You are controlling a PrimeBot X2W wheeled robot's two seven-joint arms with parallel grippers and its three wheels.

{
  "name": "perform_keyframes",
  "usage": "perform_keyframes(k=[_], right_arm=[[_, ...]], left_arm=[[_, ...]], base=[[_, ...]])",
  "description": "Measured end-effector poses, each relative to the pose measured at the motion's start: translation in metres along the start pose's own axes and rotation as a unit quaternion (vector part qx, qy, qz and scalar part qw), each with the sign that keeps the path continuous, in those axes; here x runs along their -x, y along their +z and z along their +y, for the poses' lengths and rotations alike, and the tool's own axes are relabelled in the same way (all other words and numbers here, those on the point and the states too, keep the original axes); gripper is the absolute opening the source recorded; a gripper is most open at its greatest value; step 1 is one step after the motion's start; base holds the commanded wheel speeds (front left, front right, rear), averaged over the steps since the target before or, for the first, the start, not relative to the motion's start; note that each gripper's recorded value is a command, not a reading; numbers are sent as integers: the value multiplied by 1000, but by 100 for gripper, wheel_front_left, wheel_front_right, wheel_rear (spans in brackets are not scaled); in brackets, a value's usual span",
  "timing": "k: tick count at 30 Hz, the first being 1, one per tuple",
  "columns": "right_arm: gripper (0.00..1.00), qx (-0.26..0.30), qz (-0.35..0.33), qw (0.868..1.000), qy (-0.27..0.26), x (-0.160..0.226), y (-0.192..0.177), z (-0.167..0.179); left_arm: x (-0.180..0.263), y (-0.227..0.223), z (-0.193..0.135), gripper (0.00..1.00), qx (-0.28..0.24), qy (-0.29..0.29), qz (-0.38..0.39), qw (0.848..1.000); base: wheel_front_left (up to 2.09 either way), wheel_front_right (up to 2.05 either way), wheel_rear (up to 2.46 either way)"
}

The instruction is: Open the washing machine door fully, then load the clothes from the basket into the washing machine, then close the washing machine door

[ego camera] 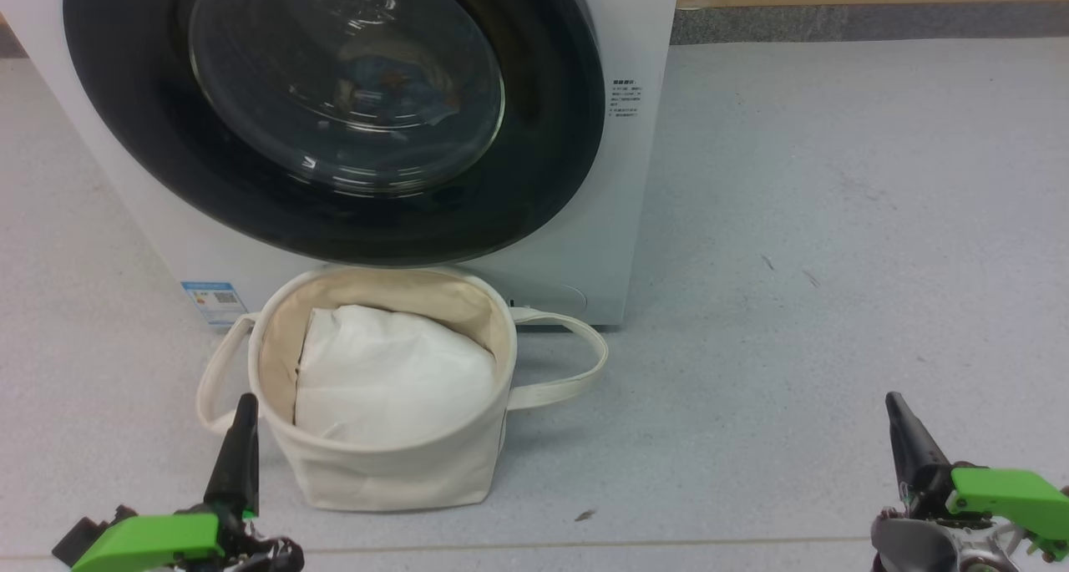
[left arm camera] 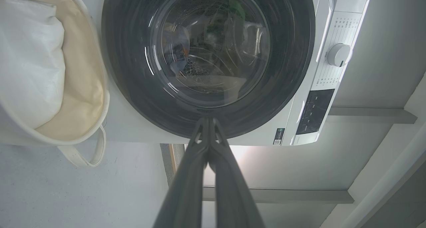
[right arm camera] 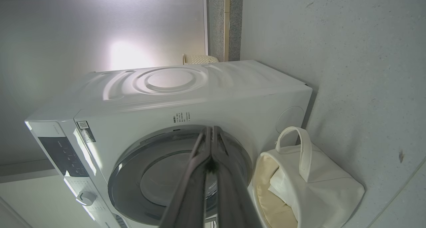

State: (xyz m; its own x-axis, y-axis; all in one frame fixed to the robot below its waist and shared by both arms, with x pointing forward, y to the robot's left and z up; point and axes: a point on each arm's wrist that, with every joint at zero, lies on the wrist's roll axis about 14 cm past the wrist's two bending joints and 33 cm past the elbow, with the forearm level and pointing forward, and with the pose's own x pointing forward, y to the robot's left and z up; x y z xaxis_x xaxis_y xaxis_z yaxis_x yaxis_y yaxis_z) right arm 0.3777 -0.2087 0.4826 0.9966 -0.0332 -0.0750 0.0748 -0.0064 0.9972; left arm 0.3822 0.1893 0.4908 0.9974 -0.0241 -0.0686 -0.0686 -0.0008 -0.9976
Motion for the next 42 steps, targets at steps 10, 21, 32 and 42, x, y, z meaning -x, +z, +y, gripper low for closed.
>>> perform_keyframes(k=[10, 21, 32, 42], right_arm=[[0, 0, 0, 1000, 0, 0, 0, 0], [0, 0, 0, 1000, 0, 0, 0, 0], [0, 0, 0, 1000, 0, 0, 0, 0], [0, 0, 0, 1000, 0, 0, 0, 0]], left_arm=[[0, 0, 0, 0, 0, 0, 0, 1000], [0, 0, 0, 0, 0, 0, 0, 1000], [0, 0, 0, 0, 0, 0, 0, 1000], [0, 0, 0, 0, 0, 0, 0, 1000]], base=[[0, 0, 0], [0, 0, 0], [0, 0, 0], [0, 0, 0]])
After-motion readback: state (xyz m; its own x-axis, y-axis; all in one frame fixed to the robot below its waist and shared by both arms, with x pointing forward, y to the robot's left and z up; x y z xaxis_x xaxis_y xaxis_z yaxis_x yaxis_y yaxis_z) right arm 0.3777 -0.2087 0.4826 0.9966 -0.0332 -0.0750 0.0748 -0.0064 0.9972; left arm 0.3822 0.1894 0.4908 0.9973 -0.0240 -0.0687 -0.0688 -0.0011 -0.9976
